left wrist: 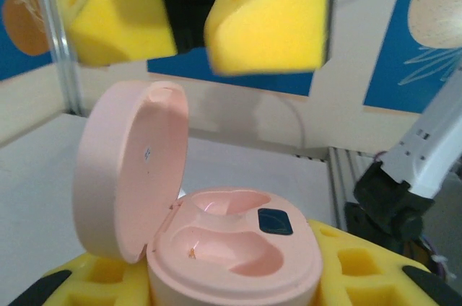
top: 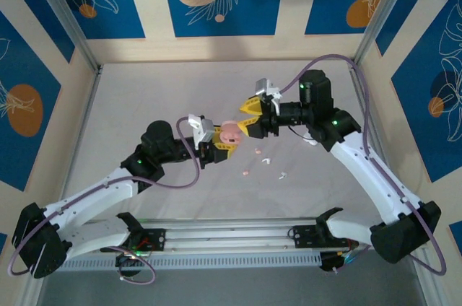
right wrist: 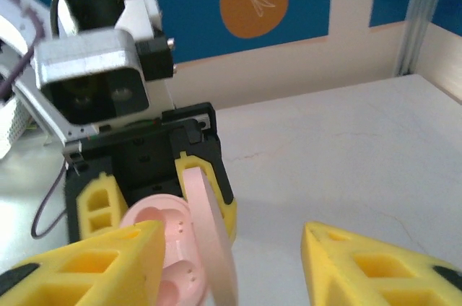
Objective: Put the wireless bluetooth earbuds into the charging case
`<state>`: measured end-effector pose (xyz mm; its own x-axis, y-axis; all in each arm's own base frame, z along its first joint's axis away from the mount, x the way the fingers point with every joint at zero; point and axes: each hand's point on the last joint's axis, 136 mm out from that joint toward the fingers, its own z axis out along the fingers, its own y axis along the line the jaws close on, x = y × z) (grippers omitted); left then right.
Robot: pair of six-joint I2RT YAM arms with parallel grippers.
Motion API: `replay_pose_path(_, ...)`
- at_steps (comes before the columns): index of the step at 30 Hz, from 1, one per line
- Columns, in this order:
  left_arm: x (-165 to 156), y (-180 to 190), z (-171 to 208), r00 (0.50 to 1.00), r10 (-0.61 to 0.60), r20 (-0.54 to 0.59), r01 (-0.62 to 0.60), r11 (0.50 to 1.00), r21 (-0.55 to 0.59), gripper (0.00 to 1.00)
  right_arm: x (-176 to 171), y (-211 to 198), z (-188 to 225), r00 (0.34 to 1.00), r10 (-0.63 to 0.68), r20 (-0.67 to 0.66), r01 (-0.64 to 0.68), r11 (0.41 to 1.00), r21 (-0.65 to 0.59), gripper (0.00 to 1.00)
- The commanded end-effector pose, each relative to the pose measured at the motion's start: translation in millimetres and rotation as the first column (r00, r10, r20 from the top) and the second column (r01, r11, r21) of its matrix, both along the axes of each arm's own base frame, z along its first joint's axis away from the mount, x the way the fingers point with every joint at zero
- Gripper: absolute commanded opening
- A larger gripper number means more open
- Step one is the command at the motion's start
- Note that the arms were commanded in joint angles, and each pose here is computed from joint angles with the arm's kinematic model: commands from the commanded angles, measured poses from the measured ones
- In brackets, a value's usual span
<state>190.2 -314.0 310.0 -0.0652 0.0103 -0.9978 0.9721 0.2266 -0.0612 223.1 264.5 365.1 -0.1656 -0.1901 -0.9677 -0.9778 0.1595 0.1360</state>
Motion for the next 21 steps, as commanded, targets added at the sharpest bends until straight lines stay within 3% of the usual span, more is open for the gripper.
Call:
replay_pose_path(1,10,7,12,0.993,0.098,0.064,-0.093,0.993,-0.076,0.28,2,-20,38,0.982,-0.166,-0.094,0.172,0.983,0.065,0.57)
replay_pose_path(4,17,14,16,0.984,0.160,0.076,-0.150,0.981,-0.127,0.28,33,-50,23,0.872,-0.422,-0.248,0.441,0.897,0.022,0.55)
replay_pose_path(8,21,21,18,0.974,0.209,0.084,-0.193,0.968,-0.159,0.28,62,-89,-49,0.606,-0.628,-0.488,0.625,0.756,-0.195,0.48)
replay_pose_path(13,21,26,20,0.968,0.232,0.090,-0.214,0.961,-0.174,0.29,63,-97,-144,0.337,-0.697,-0.633,0.543,0.693,-0.474,0.42)
replay_pose_path(17,19,31,23,0.965,0.246,0.091,-0.226,0.956,-0.186,0.30,51,-80,-195,0.243,-0.681,-0.690,0.406,0.718,-0.566,0.40)
replay_pose_path(21,17,36,25,0.960,0.261,0.100,-0.240,0.953,-0.185,0.30,33,-65,-240,0.129,-0.739,-0.661,0.322,0.662,-0.677,0.40)
